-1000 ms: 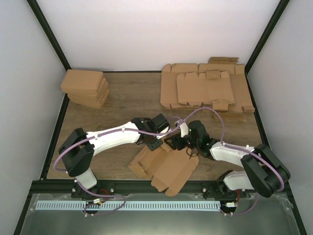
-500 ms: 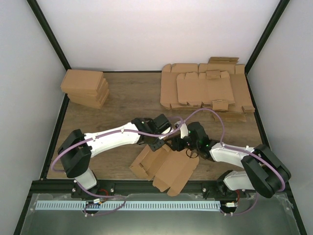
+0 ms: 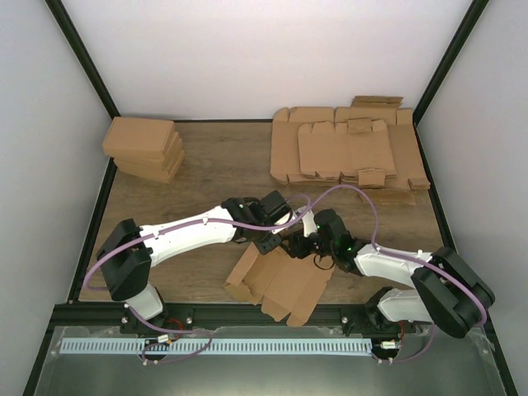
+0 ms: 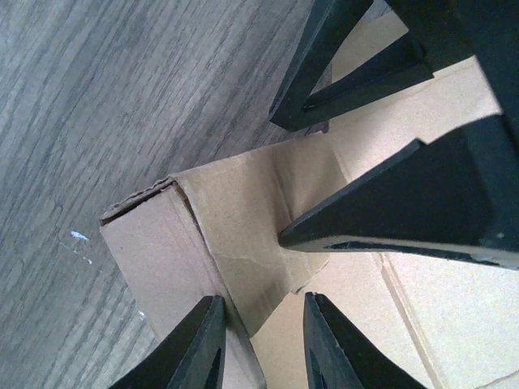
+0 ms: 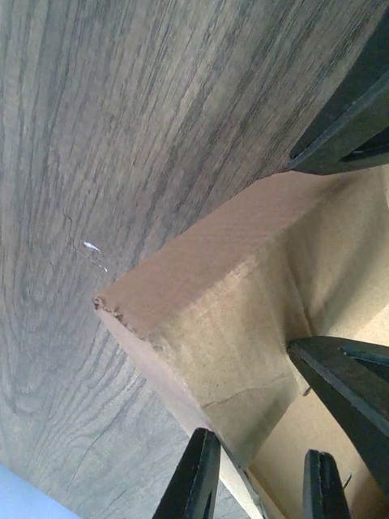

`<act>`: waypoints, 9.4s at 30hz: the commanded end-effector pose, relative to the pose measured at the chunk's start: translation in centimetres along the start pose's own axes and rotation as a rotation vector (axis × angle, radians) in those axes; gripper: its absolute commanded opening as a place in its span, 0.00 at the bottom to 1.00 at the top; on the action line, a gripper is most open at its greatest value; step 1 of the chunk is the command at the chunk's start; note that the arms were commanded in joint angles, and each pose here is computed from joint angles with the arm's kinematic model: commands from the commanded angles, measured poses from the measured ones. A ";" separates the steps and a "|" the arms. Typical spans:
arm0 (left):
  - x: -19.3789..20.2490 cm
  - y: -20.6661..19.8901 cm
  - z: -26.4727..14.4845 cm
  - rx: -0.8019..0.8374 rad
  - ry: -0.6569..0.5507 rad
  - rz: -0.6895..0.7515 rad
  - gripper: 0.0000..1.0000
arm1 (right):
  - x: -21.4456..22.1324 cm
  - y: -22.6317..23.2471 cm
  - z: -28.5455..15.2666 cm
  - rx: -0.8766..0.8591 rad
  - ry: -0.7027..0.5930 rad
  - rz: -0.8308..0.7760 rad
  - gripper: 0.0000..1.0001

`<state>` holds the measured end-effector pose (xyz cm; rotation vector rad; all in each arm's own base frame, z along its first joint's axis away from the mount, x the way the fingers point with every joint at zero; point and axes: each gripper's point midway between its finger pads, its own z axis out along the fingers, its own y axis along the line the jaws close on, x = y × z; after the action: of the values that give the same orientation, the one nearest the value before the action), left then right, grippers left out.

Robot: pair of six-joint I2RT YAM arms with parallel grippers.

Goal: Fold the paper box

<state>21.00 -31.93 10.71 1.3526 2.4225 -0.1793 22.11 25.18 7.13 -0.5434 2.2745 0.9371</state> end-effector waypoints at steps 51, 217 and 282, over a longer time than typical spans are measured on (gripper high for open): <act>-3.0 -4.7 0.2 0.203 -0.076 0.019 0.29 | -1.3 -0.4 -4.1 0.109 -0.300 -0.054 0.58; -2.7 -0.8 2.1 0.463 -0.173 -0.472 0.24 | -1.7 -0.2 -6.4 -0.074 -0.123 0.319 0.79; -4.5 -2.9 2.1 0.596 -0.190 -0.441 0.24 | -1.4 -1.7 -2.1 -0.006 -0.167 -0.007 0.54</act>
<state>22.37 -36.06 10.08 0.8517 2.5802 -1.0328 21.03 21.40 5.17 -0.4325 2.3068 0.9664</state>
